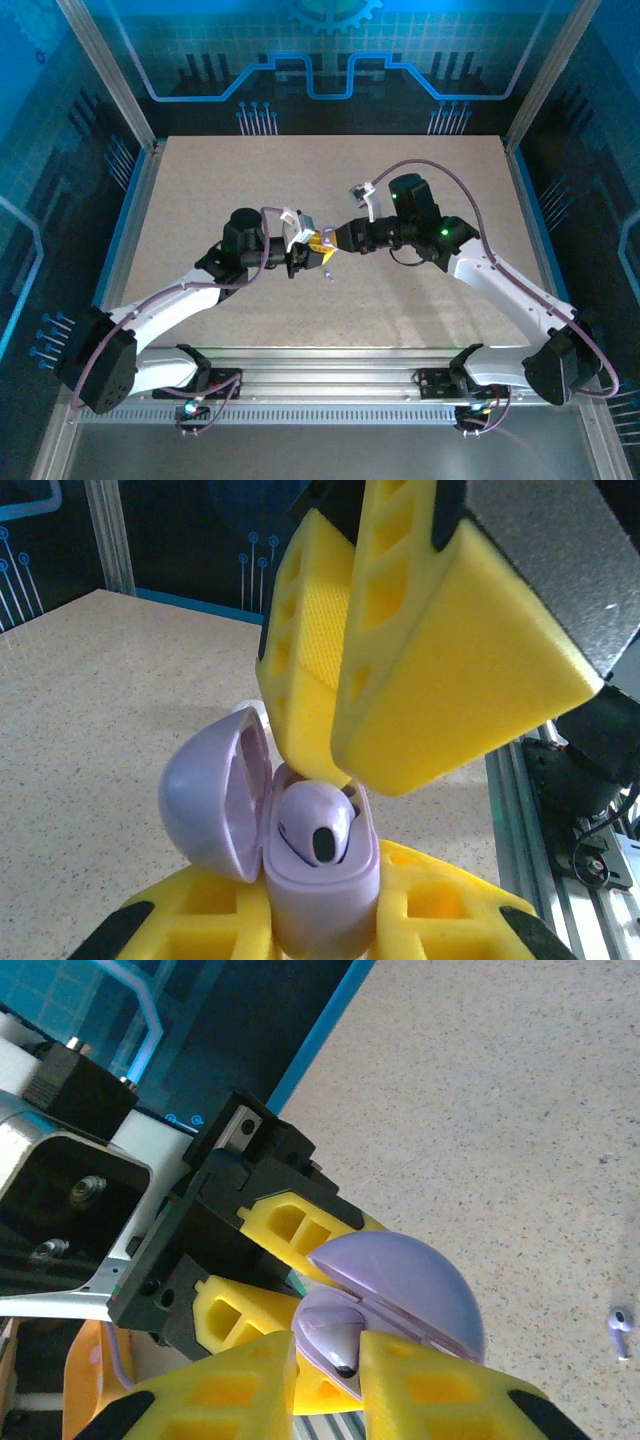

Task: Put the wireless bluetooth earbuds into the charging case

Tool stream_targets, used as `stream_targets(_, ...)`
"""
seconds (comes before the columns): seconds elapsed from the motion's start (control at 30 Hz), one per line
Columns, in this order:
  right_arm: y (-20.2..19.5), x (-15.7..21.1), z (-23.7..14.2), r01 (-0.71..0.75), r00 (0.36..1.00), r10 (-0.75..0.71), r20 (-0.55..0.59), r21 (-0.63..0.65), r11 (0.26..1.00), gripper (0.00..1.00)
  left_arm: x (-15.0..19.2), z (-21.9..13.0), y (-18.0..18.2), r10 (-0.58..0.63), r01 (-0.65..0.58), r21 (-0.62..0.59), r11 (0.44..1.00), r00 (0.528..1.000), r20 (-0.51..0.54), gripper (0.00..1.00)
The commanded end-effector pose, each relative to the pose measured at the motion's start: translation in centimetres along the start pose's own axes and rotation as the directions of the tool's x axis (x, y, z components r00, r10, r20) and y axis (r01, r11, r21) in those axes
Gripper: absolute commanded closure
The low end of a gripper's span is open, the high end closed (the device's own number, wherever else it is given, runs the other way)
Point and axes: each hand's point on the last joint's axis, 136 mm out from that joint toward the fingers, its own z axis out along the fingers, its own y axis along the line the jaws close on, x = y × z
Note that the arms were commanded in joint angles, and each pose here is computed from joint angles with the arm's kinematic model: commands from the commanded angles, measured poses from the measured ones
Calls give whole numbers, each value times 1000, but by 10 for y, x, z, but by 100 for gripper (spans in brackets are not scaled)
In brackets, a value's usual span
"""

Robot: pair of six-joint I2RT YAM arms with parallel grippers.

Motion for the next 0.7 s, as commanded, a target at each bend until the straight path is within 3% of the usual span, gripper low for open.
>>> stream_targets(0.0, 17, -2, 2, 38, 999, -39, -11, -61, 997, 76, -26, -1, -7, 75, -76, 23, 997, 996, 53, 94)
stream_targets(0.3, 17, -9, -5, 56, 998, -56, 19, -11, 998, 76, -20, -1, 4, 35, -33, -32, 999, 998, 48, 95)
stream_targets(0.67, 18, -22, -11, 22, 998, -24, 63, 27, 999, 76, -17, -16, 29, -71, 82, -94, 992, 990, 118, 95)
